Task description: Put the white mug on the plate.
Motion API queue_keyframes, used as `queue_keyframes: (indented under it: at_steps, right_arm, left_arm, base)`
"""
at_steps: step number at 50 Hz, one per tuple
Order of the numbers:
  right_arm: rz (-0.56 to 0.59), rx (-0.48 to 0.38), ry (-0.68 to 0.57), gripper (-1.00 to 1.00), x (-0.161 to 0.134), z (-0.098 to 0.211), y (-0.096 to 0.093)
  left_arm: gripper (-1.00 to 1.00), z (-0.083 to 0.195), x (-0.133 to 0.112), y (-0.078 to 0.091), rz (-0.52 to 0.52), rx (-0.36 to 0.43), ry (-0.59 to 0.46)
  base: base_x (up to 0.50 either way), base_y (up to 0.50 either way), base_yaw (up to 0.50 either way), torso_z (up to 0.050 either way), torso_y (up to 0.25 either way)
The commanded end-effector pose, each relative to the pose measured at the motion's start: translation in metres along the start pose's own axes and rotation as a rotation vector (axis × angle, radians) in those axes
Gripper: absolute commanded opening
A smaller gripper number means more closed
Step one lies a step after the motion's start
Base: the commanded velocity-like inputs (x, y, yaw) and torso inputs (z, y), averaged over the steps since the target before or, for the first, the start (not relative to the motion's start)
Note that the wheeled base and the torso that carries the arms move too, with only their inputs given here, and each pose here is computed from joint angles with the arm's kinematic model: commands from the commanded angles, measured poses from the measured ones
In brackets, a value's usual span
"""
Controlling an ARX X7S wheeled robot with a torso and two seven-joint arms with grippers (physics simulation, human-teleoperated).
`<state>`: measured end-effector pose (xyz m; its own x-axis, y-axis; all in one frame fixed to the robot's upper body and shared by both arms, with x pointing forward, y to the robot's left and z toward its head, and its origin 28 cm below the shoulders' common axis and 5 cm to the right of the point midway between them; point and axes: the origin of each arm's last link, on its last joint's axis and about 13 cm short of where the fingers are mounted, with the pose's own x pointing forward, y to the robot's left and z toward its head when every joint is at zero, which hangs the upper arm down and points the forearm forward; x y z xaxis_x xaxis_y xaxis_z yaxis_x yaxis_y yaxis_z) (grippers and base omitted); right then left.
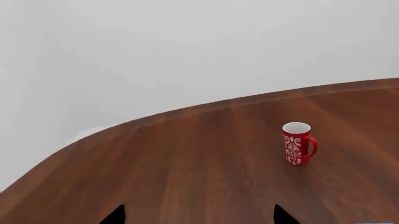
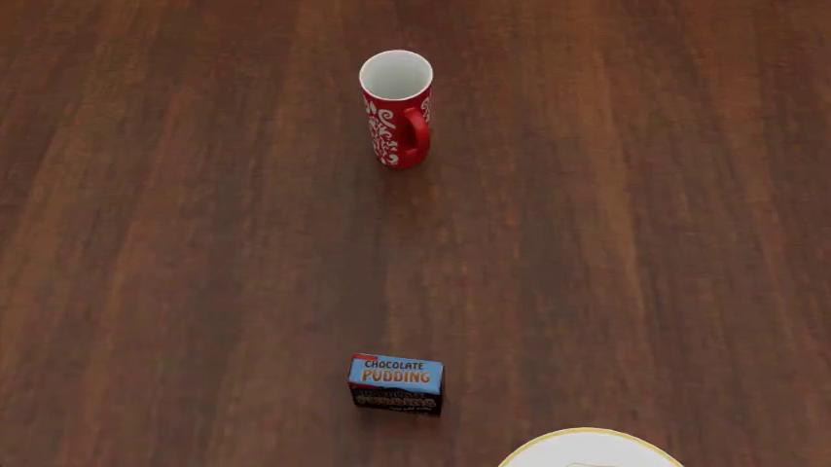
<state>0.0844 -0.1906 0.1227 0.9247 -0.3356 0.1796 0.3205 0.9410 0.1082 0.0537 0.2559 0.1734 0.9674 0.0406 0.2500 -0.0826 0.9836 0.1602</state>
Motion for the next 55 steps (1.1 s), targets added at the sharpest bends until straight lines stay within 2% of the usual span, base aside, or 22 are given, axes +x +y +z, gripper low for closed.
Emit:
queue_keyframes:
  at_steps: [1,6,17,32,55]
  right_arm:
    - [0.000,-0.001,-0.017,1.00,0.000,0.001,-0.002]
    - [0.023,-0.061,-0.110,1.00,-0.006,0.023,0.002]
    - [0.057,-0.065,-0.185,1.00,-0.020,0.051,0.008]
    - [0.070,-0.086,-0.274,1.00,-0.030,0.058,-0.003]
    - [0.080,-0.114,-0.357,1.00,-0.049,0.067,-0.015]
  left_arm:
    - [1.00,0.001,0.002,0.001,0.076,-0.015,-0.026]
    - [1.00,0.003,0.004,0.001,0.078,-0.028,-0.043]
    - [1.00,0.004,0.011,0.001,0.092,-0.020,-0.083]
    - [1.00,0.007,0.021,0.001,0.118,-0.031,-0.147]
    - [1.00,0.009,0.017,0.000,0.089,-0.067,-0.173]
  base:
    - [0.00,0.00,0.00,0.000,0.000]
    - [0.00,0.00,0.00,0.000,0.000]
    - [0.00,0.00,0.00,0.000,0.000]
    - [0.00,0.00,0.00,0.000,0.000]
    - [0.00,0.00,0.00,0.000,0.000]
